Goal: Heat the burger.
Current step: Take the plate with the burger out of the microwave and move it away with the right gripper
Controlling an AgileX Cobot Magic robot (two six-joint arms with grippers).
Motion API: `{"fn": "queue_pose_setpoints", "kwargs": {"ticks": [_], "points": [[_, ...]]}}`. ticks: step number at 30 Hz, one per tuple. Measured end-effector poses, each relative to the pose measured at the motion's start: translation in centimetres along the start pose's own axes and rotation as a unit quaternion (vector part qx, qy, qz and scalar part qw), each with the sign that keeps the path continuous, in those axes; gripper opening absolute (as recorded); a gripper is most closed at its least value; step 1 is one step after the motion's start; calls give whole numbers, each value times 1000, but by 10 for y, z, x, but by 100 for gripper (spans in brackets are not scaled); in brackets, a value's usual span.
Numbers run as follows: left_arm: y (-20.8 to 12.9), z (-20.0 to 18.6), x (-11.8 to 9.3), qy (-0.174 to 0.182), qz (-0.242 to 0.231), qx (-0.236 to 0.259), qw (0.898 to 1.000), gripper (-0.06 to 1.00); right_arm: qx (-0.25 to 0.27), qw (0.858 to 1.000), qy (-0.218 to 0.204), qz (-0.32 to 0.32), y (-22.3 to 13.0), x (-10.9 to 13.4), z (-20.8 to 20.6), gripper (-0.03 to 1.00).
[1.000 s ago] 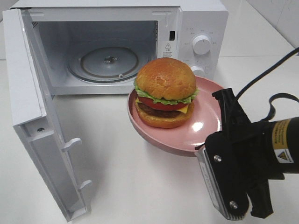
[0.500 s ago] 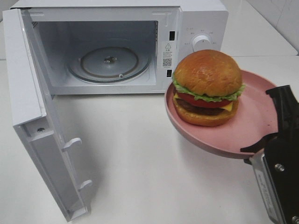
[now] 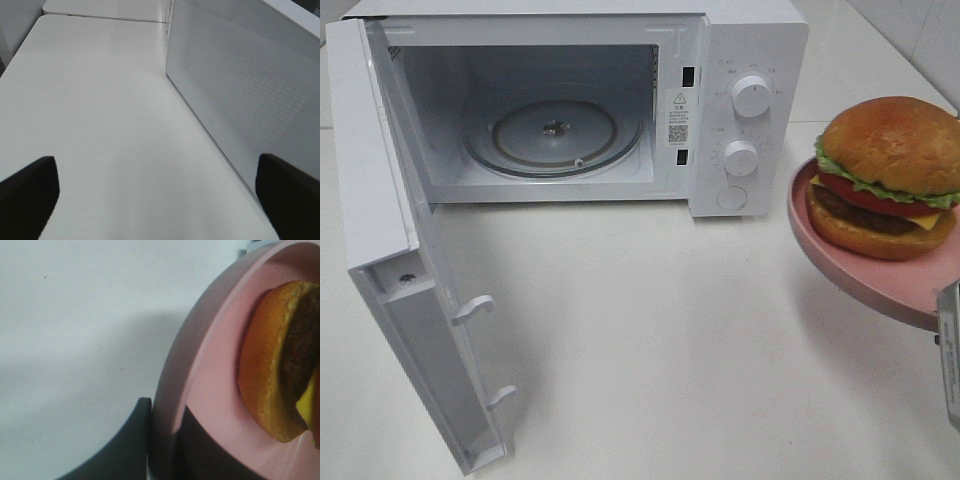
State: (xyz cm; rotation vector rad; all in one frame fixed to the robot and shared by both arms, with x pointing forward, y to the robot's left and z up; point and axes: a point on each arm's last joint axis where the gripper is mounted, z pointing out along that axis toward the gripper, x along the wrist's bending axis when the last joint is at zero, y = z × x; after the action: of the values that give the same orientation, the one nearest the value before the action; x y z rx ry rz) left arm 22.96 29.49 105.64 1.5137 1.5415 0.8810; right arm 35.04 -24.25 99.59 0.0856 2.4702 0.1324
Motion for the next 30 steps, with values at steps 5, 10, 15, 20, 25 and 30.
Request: {"fn": "queue_pose_setpoints", "kwargs": {"ticks": [5, 10, 15, 20, 25, 30], "points": [[0, 0, 0, 0, 0, 0, 1000, 99, 44, 997, -4, 64, -7, -1, 1, 11], [0, 0, 0, 0, 0, 0, 1000, 99, 94, 988, -6, 127, -11, -1, 7, 11], [0, 0, 0, 0, 0, 0, 1000, 99, 122, 976, -39, 177, -13, -6, 12, 11], [0, 0, 0, 0, 0, 0, 1000, 99, 155, 961, -46, 225, -11, -7, 24, 11], [0, 0, 0, 0, 0, 0, 1000, 99, 185, 945, -43, 265, -7, -6, 37, 11], [0, 0, 0, 0, 0, 0, 1000, 99, 212, 921, -54, 322, 0, -11, 48, 11]]}}
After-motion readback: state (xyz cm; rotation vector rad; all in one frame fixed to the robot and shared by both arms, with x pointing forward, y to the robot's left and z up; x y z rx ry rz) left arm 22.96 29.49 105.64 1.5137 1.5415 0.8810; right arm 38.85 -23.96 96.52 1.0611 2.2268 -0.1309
